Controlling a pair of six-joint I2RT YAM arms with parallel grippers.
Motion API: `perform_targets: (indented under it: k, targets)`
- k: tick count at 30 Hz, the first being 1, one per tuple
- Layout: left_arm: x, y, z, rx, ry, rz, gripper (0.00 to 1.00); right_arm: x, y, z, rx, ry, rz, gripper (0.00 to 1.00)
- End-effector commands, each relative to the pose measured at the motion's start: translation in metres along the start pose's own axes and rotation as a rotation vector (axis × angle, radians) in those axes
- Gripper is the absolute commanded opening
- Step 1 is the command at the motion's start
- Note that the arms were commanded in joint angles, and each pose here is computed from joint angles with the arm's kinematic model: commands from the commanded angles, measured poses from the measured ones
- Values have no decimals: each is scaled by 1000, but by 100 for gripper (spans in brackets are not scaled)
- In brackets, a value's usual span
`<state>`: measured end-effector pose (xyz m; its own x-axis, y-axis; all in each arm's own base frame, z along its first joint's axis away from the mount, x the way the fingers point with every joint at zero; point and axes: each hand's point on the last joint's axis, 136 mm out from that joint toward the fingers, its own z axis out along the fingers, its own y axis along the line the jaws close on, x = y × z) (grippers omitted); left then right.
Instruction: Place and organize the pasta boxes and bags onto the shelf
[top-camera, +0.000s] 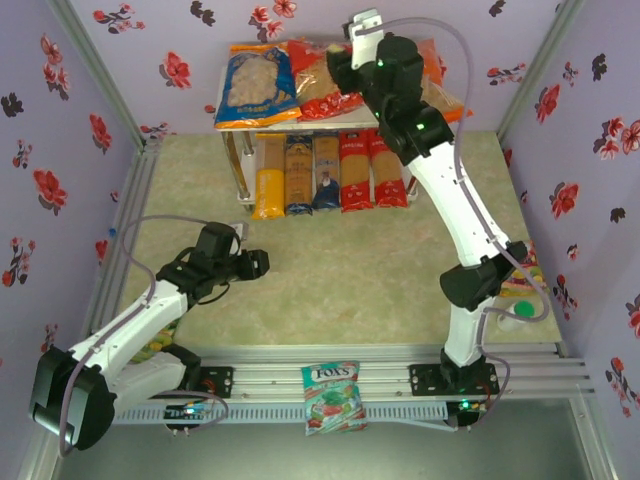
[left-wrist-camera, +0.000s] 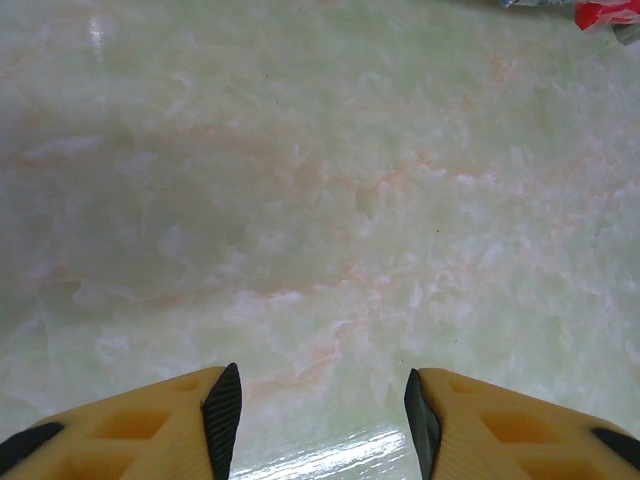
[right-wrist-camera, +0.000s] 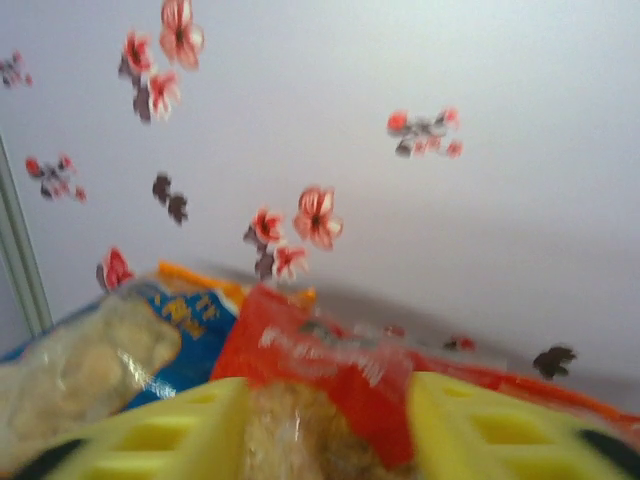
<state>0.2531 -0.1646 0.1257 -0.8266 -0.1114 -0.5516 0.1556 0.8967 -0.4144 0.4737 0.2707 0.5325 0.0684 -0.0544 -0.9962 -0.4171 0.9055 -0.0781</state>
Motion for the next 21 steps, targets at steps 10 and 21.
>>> perform_targets:
  k: [10,21]
  targets:
    - [-12,-5,-8,13,-41,17,49,8,-5,62,-6,-106,45,9]
    - [-14,-4,-7,6,-38,23,49,97,-14,89,7,137,59,8]
